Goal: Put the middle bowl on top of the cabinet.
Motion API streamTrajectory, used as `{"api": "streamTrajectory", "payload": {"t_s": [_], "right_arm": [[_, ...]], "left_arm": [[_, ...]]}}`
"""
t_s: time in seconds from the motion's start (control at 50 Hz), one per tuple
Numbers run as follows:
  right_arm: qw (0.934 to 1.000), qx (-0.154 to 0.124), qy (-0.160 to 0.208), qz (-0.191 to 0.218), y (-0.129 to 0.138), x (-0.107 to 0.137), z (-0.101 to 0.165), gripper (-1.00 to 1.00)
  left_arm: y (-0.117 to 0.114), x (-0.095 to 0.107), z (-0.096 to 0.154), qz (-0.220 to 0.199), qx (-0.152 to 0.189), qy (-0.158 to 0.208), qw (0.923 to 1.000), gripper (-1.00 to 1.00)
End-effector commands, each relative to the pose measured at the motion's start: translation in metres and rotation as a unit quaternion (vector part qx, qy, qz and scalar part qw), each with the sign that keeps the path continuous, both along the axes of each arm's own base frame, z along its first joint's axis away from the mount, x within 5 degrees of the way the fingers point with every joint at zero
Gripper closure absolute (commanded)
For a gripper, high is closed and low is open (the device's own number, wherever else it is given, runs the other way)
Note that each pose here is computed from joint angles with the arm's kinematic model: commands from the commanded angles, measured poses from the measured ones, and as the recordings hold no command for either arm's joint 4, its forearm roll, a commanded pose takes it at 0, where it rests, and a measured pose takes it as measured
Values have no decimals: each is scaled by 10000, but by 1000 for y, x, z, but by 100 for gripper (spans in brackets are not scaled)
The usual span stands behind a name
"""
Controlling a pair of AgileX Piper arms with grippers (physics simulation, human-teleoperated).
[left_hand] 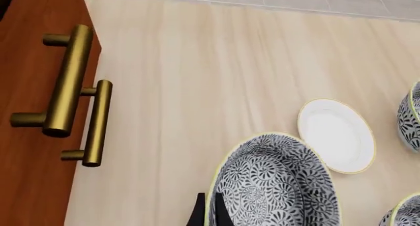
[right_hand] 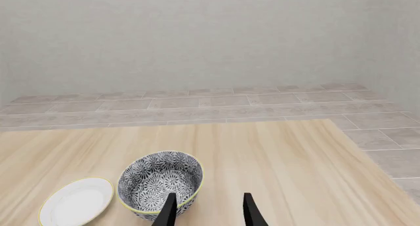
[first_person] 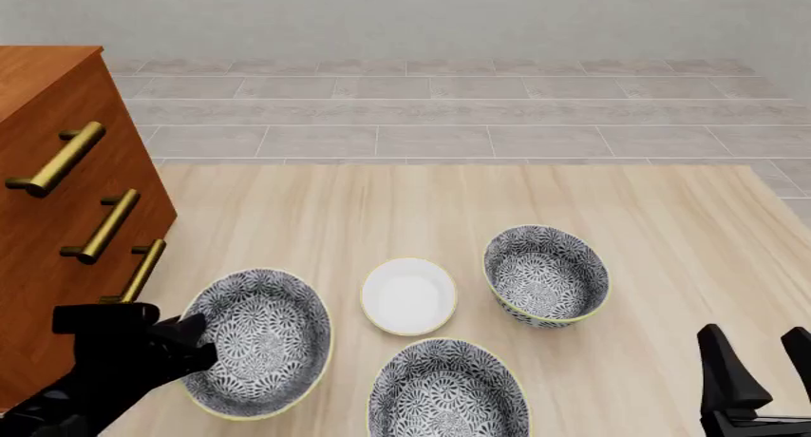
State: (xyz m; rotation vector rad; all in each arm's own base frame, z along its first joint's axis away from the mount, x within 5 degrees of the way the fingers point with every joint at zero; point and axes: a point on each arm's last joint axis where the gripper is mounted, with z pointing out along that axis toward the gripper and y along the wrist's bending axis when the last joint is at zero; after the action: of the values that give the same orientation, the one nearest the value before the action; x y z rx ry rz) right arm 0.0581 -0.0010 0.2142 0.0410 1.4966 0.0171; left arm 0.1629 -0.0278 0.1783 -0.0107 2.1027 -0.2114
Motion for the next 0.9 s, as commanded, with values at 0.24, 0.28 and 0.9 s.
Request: {"api": "streamTrajectory", "payload": {"t_s": [0.24,0.28,0.9], "right_arm": [[10000,14,3,-12,0,0,0,-100],[10000,17,4,-12,0,0,0,-100],[10000,26,8,-5,0,0,0,-100]], "left_arm": [[-5,7,44,26,-278,-197,9994,100],[-6,7,48,20,-339,-192,9992,100],[-17,29,101,18,-516,101,9986,100]]}}
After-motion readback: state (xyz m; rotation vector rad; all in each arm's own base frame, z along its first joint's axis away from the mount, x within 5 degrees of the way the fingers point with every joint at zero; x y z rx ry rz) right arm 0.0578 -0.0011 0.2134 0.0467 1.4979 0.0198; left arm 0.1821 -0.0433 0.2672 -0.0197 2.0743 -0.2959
